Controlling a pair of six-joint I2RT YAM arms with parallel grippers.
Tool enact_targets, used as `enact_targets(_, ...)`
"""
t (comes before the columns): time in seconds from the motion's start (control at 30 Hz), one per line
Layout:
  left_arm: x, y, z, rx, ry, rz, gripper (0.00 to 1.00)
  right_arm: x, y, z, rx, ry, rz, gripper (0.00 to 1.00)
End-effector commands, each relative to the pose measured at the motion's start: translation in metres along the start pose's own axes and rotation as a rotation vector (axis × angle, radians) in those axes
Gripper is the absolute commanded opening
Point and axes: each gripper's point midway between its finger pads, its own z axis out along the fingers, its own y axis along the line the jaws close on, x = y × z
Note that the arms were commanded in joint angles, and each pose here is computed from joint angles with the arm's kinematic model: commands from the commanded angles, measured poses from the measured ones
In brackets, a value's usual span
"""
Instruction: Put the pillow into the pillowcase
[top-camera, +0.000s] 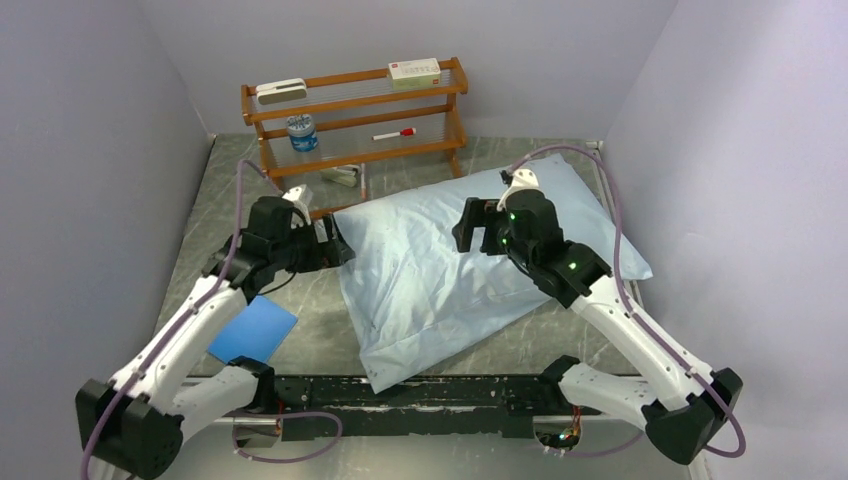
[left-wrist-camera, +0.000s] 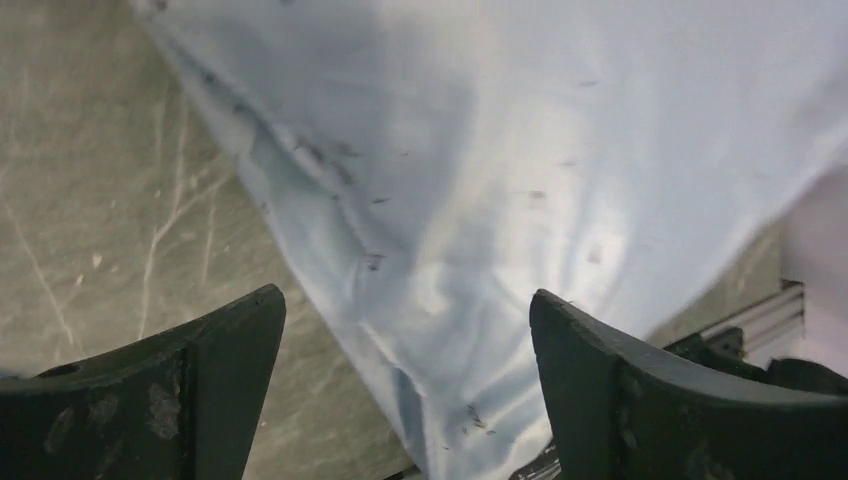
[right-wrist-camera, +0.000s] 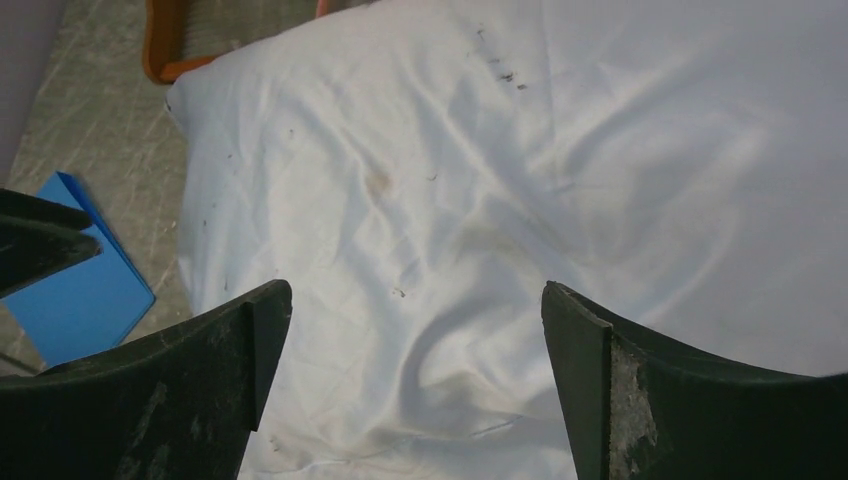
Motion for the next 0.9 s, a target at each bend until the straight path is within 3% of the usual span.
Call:
enact_targets(0.0, -0.058, -0.057, -0.054, 0.22, -0.228, 0.195, 0.97, -0.038, 0.0, -0.022, 0.009, -0.132, -0.01, 1.0)
enact_targets(0.23, -0.09, -0.083, -0.114, 0.282, -0.403, 0.332, 0.97, -0.075, 0.002, -0.06, -0.042, -0.338, 0.108, 1.0)
enact_targets(0.37, -0.095, -0.093, -0.14, 0.334, -0.492, 0.365, 0.97, -0.083, 0.015, -0.077, -0.139, -0.389, 0.078, 1.0)
enact_targets(0.67, -0.075, -0.091, -0.135, 0.358, -0.404, 0.39, 0.98, -0.08, 0.036, -0.081, -0.237, -0.325, 0.053, 1.0)
enact_targets(0.87, -0.069, -0.094, -0.137, 0.397, -0.423, 0.378, 0.98, -0.074, 0.043, -0.079, -0.278, -0.307, 0.082, 1.0)
